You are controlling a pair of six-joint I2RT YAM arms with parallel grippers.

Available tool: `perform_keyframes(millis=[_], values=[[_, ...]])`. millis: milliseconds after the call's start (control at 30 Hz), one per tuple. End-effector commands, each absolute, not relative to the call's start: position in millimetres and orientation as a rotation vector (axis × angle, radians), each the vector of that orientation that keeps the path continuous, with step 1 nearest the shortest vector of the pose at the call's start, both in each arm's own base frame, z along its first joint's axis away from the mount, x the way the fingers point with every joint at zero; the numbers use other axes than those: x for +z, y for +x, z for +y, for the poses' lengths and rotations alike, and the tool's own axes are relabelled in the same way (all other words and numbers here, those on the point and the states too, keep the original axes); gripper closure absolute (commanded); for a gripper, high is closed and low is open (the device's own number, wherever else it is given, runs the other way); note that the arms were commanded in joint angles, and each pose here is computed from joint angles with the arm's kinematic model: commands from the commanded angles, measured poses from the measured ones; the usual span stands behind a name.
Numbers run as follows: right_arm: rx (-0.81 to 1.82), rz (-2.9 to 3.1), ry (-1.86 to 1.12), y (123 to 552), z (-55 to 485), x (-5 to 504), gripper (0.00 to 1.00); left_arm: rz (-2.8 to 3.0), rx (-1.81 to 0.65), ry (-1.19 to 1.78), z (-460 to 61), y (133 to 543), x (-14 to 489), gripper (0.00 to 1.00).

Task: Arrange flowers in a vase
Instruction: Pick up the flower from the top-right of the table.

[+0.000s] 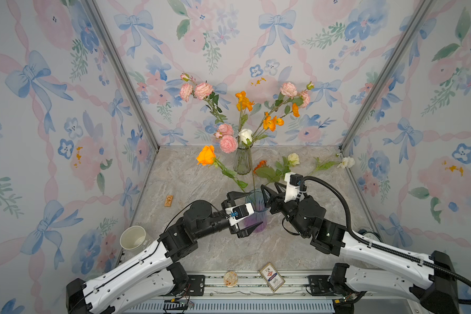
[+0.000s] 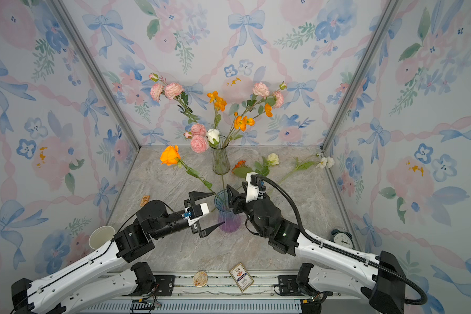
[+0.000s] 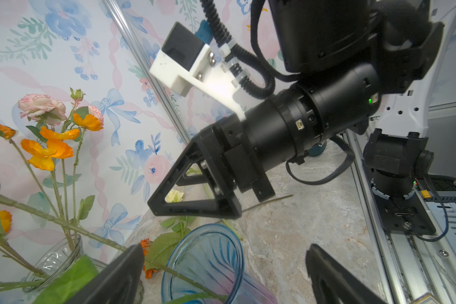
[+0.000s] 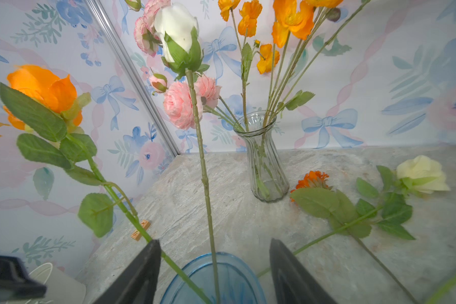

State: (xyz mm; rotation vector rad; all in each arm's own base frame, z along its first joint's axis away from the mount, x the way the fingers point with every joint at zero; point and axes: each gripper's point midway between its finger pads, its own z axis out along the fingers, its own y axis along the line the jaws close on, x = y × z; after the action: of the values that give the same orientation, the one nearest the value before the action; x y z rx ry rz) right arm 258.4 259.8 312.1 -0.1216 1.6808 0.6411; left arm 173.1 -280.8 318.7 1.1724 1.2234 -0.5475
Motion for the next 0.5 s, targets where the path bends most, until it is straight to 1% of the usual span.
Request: perform_keyframes(millis=[0, 100, 200, 333, 467], values=[[0.431, 1.776, -0.12, 265, 227, 287, 0.23, 1.253, -0.566, 1.17, -284, 176, 315, 0.02], [0.342, 1.876, -0.014, 278, 189, 264, 0.22, 1.329, -0.544, 1.137, -289, 190, 305, 0.02], [0.3, 1.954, 0.103, 291, 150, 245, 0.21, 1.428, -0.463, 1.091, -296, 207, 290, 0.02], [0.279, 2.049, 0.28, 309, 102, 222, 0.19, 1.423, -0.422, 1.078, -299, 205, 288, 0.02], [0.363, 2.183, 0.429, 339, 73, 192, 0.21, 1.355, -0.405, 1.033, -289, 201, 301, 0.02]])
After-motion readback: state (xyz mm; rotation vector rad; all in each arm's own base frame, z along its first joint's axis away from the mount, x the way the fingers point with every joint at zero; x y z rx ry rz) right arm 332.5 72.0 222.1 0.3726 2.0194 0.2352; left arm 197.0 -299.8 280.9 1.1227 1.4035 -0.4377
